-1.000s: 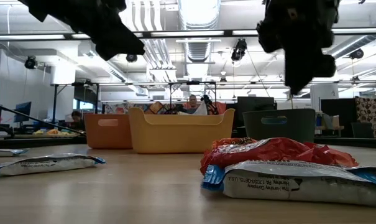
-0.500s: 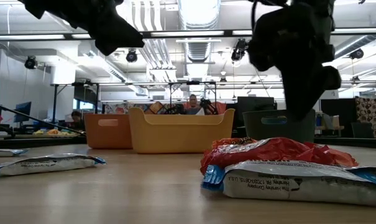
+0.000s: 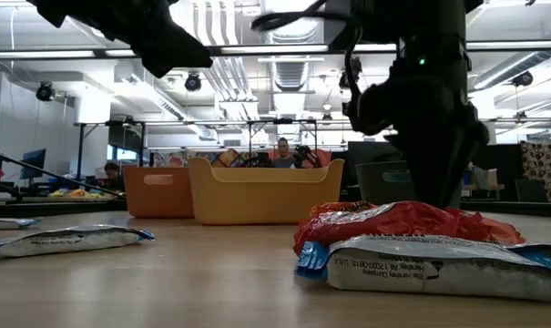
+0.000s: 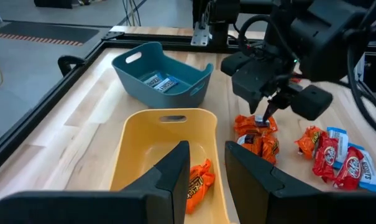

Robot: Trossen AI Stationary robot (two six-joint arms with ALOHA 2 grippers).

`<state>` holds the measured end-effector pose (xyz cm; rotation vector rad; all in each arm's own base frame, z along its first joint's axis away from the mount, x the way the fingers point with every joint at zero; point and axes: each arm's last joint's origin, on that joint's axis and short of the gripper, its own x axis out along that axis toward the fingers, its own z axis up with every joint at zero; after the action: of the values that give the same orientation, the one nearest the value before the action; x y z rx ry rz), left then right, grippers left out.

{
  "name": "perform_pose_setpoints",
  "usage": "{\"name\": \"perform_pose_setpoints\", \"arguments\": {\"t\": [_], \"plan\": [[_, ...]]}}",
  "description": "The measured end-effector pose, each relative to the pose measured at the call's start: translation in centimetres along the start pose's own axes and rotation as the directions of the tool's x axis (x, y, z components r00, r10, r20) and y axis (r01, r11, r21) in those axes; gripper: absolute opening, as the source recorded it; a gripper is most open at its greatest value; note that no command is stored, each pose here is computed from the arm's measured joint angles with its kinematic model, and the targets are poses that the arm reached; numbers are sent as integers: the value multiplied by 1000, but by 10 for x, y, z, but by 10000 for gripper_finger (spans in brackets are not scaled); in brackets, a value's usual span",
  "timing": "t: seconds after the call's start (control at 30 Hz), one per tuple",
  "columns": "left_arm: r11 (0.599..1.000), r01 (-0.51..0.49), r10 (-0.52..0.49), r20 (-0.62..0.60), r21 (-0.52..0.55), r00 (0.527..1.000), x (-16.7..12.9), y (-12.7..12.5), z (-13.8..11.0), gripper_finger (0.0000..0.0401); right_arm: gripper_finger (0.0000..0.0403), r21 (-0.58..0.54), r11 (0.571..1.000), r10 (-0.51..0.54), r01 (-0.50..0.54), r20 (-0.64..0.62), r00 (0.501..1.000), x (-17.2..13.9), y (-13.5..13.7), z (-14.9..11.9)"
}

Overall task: Sort candy
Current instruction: Put the orange chocolate into the yellow bin

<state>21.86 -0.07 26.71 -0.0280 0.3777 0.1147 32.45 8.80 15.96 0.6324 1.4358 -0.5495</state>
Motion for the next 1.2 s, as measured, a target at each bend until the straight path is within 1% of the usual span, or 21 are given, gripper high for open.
{"name": "perform_pose_setpoints", "arguments": {"t": [0.13, 0.23, 0.33, 0.5, 0.63, 0.8, 0.93, 1.07, 1.2], "plan": [[1000, 0, 0, 0, 0, 1000, 0, 0, 0, 87, 123, -12, 1000, -21, 21, 4, 1000, 6, 0, 1], [1000, 0, 0, 0, 0, 1000, 0, 0, 0, 87, 111, -23, 999, -27, 27, 1, 1000, 9, 1, 1], [1000, 0, 0, -3, 0, 1000, 1, 0, 0, 87, 83, -35, 999, -25, 25, 1, 1000, 12, 2, 2], [1000, 0, 0, -6, 1, 1000, 2, 0, -1, 87, 19, -60, 998, -24, 24, 3, 1000, 13, 2, 2], [1000, 0, 0, -6, -3, 1000, 2, 0, -1, 87, 13, -64, 998, -21, 22, 16, 1000, 10, 2, 2], [1000, -1, 1, -20, -20, 1000, 2, 0, -2, 87, 13, -73, 997, -26, 29, 33, 999, -8, -2, 0], [999, -2, 0, -31, -45, 1000, 2, 0, -3, 87, 12, -103, 995, 13, -6, 73, 997, -29, -5, -2], [997, 0, -2, -32, -76, 999, 3, 0, -4, 87, 12, -152, 988, 46, -21, 158, 986, -52, -11, -4], [993, 1, -4, -22, -120, 1000, 6, -1, -4, 87, 12, -206, 979, 49, 15, 303, 952, -72, -16, -2]]}}
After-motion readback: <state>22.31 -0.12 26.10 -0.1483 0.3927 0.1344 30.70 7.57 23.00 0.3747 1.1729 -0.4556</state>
